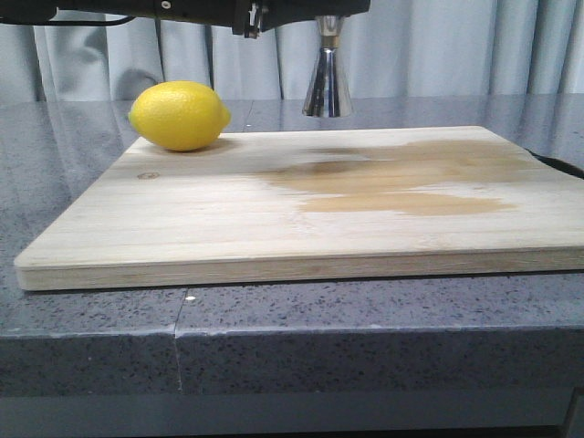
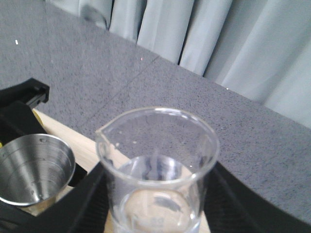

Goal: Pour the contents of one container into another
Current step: 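Tilt the beaker with the right gripper, pouring liquid into the jigger cup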

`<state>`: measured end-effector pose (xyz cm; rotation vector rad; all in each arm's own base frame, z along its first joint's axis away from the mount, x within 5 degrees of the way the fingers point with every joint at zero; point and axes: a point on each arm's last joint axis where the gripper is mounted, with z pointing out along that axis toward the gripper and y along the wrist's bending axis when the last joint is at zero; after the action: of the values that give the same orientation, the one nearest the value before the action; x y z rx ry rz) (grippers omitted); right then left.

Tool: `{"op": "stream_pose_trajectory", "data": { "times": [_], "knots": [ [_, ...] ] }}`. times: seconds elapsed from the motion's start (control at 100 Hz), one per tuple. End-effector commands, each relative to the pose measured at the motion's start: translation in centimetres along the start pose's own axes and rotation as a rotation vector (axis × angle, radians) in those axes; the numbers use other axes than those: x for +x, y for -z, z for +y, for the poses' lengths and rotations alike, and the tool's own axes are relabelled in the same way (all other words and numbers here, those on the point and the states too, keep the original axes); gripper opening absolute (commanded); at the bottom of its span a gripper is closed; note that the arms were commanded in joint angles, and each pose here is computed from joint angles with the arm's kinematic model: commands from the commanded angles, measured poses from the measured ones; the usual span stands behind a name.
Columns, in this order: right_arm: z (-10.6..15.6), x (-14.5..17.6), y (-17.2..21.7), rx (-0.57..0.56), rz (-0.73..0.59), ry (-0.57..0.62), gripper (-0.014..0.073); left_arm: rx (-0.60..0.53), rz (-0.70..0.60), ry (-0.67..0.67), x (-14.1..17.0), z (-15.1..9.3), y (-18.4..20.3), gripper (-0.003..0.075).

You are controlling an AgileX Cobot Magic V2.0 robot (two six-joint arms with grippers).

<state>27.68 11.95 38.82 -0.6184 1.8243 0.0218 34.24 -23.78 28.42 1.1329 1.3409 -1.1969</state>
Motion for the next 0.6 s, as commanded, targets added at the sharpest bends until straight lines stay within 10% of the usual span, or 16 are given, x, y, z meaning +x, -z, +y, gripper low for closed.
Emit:
{"op": "stream_pose_trajectory", "data": {
  "times": [0.0, 0.59],
  "knots": [
    [-0.5, -2.9, 1.2, 0.025, -0.074, 0.116, 0.0298, 0.026, -0.124, -0.036, -3.7, -1.1, 0.5, 0.0292],
    [-0.5, -5.0, 0.4, 0.023, -0.010, 0.538, 0.0298, 0.026, -0.124, -0.036, -3.7, -1.1, 0.5, 0.0292]
  ]
}}
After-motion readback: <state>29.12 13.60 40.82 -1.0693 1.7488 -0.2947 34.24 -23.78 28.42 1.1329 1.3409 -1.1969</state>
